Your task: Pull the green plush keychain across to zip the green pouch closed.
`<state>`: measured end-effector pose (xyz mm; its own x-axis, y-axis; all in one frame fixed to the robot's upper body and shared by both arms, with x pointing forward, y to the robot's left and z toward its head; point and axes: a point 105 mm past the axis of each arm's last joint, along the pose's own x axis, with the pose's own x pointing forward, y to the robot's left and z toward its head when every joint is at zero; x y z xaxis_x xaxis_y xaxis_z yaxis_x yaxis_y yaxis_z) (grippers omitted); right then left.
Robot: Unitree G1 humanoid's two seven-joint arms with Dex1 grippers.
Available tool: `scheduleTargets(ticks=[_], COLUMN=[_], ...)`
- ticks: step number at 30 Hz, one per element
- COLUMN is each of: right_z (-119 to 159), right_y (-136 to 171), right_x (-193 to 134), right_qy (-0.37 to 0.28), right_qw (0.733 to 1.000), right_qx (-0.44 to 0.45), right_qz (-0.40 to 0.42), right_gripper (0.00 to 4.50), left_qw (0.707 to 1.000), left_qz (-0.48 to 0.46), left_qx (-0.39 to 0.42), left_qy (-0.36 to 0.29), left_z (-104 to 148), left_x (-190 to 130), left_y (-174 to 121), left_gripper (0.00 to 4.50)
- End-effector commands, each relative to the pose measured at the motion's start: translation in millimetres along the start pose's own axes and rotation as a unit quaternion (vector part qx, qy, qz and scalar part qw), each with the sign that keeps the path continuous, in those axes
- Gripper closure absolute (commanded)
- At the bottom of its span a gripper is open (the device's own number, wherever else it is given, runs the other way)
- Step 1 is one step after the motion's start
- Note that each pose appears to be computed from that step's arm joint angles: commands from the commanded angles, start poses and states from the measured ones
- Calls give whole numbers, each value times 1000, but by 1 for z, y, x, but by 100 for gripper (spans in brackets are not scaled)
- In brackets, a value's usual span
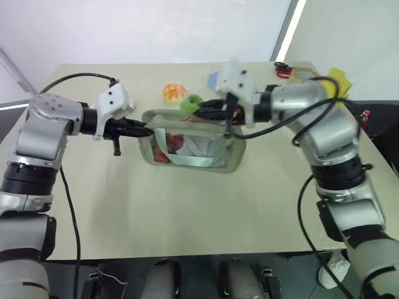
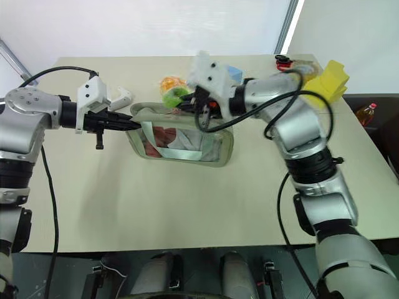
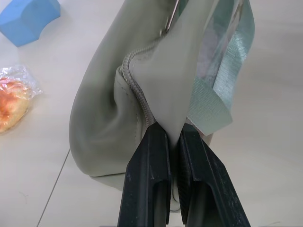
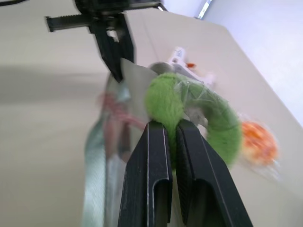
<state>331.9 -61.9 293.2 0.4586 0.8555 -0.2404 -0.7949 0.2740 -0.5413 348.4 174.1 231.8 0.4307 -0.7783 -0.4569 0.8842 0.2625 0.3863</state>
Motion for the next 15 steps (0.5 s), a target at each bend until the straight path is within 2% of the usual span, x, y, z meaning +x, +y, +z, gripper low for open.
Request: scheduleTargets(ticks=[1, 7, 10, 13, 15], right_z=[-3, -56, -93, -120, -141], right_y=[-17, -28, -23, -13, 8], right_x=[-39, -94, -117, -123, -105], right_qy=[29, 159, 248, 296, 276], right_qw=[998, 976, 953, 939, 949], right_qx=[-16, -25, -51, -65, -16], right_qz=[-62, -150, -168, -164, -152], right_gripper=[442, 442, 442, 442, 442], left_qw=[1000, 1000, 1000, 1000, 1000], left_qz=[4, 4, 4, 4, 3], left_qx=[17, 10, 9, 7, 7], left_qy=[0, 2, 1, 1, 0], left_z=[5, 2, 4, 3, 4], left_x=[-1, -2, -1, -1, 1], left_y=[1, 0, 0, 0, 0], left_gripper=[450, 450, 450, 450, 450])
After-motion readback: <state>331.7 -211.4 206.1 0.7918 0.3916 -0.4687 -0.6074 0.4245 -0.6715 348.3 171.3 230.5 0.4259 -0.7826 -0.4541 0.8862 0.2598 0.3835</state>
